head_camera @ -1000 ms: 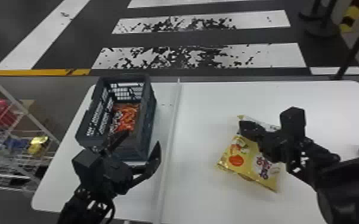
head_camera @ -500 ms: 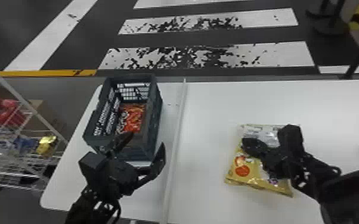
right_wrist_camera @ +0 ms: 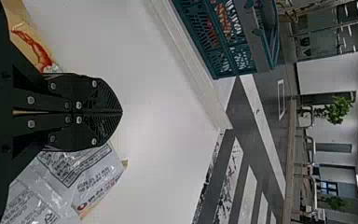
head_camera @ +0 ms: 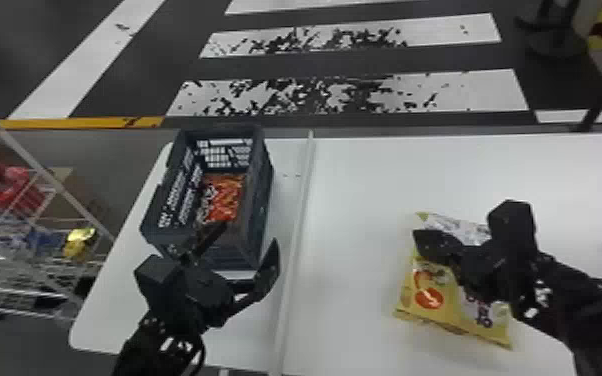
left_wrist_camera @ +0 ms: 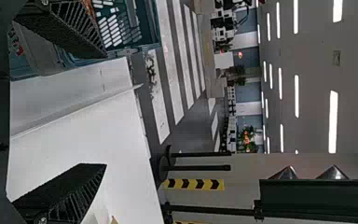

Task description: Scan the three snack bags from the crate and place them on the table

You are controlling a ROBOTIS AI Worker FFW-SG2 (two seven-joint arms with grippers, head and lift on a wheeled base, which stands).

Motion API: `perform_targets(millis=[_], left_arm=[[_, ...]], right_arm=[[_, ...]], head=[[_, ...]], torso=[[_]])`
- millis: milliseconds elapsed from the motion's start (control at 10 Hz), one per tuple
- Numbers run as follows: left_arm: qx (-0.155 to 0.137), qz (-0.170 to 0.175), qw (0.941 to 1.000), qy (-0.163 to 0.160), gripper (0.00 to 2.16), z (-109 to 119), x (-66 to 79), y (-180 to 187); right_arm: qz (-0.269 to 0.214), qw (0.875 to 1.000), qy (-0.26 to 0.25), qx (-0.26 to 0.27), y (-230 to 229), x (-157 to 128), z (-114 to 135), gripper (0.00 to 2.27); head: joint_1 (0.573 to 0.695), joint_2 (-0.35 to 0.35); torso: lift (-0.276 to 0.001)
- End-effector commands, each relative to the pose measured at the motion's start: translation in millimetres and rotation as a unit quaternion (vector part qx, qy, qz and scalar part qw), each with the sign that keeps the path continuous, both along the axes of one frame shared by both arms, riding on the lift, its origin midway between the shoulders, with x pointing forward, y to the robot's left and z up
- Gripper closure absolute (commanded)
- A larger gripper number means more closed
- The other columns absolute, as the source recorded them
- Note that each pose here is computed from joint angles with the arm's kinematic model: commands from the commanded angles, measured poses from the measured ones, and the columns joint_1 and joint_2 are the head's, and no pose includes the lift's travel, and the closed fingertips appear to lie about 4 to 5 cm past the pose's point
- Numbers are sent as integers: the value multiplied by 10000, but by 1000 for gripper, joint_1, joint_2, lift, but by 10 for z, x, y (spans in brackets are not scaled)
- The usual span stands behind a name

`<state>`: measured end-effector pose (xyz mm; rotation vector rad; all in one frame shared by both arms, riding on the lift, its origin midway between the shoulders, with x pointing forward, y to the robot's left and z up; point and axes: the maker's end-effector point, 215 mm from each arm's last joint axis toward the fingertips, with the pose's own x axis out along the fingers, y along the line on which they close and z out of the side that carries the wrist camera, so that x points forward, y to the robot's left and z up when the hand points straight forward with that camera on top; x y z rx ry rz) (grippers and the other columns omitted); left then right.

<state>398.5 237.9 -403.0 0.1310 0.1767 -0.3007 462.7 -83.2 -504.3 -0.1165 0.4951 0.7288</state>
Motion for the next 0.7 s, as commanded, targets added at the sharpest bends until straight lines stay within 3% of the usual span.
perform_targets(millis=[0,400,600], left_arm=[[-6,-7,10000,-8,39,6,1,-10],[-23,-21,10000,17,39,-15,-15,-30],[-23,-21,10000,25,39,-22,-22,-30]], right_arm=[[79,9996,190,194,110,-146,67,2128],[398,9980,442,212,402,-430,-139,2128],[358,9976,575,115,324,-475,-299,2128]], head=[[695,199],[695,241],[695,259]], torso=[[-62],[-62],[-62]])
